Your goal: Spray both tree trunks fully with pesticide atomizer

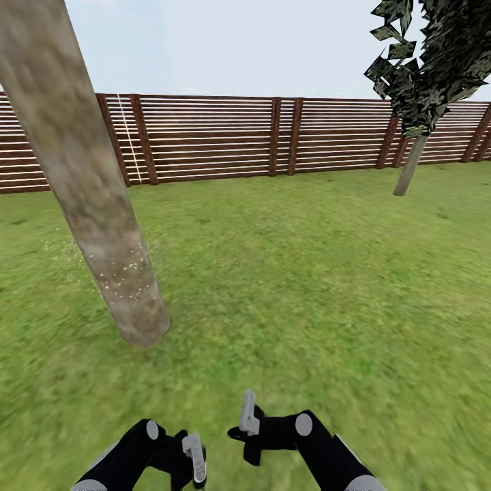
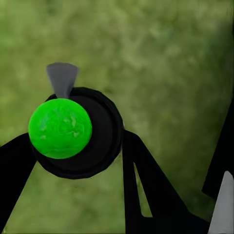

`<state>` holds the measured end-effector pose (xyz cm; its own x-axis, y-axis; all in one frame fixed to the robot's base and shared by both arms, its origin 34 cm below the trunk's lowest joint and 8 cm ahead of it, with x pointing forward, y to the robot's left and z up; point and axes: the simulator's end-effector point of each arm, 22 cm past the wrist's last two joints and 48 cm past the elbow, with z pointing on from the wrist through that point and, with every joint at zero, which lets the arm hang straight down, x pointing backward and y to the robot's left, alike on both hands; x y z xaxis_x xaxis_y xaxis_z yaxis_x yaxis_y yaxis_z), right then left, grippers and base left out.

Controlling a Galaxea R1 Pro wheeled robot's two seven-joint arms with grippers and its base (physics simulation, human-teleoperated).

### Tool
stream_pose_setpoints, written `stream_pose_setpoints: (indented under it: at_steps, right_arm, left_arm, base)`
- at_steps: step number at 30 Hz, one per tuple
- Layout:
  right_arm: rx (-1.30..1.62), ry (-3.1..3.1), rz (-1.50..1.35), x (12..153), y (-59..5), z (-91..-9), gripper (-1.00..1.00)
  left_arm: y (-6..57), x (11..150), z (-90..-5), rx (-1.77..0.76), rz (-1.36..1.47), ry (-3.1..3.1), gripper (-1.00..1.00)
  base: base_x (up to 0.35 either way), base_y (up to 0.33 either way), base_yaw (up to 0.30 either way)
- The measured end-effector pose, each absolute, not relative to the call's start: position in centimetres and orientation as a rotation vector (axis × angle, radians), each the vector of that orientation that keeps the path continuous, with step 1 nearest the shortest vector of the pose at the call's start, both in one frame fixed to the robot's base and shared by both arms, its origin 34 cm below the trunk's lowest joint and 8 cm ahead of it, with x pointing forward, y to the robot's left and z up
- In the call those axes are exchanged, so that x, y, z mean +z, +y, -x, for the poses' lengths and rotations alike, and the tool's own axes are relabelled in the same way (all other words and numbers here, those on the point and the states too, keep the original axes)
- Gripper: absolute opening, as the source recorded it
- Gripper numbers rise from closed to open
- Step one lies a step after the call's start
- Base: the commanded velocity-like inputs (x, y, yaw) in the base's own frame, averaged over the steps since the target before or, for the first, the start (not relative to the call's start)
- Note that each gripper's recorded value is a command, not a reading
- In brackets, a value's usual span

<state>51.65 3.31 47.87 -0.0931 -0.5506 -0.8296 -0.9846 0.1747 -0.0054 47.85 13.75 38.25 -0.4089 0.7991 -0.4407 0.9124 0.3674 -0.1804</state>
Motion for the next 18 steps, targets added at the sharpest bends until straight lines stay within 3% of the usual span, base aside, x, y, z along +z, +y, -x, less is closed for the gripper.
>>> stream_pose_setpoints:
  at_steps: [18]
  right_arm:
    - [0.776,1.736,1.467,47.9,3.4,-51.6,-1.0]
  left_arm:
    - [12.0,41.2,-48.1,-0.766,-1.536,2.233,-1.0]
  base:
    - [0.0,0.0,0.0]
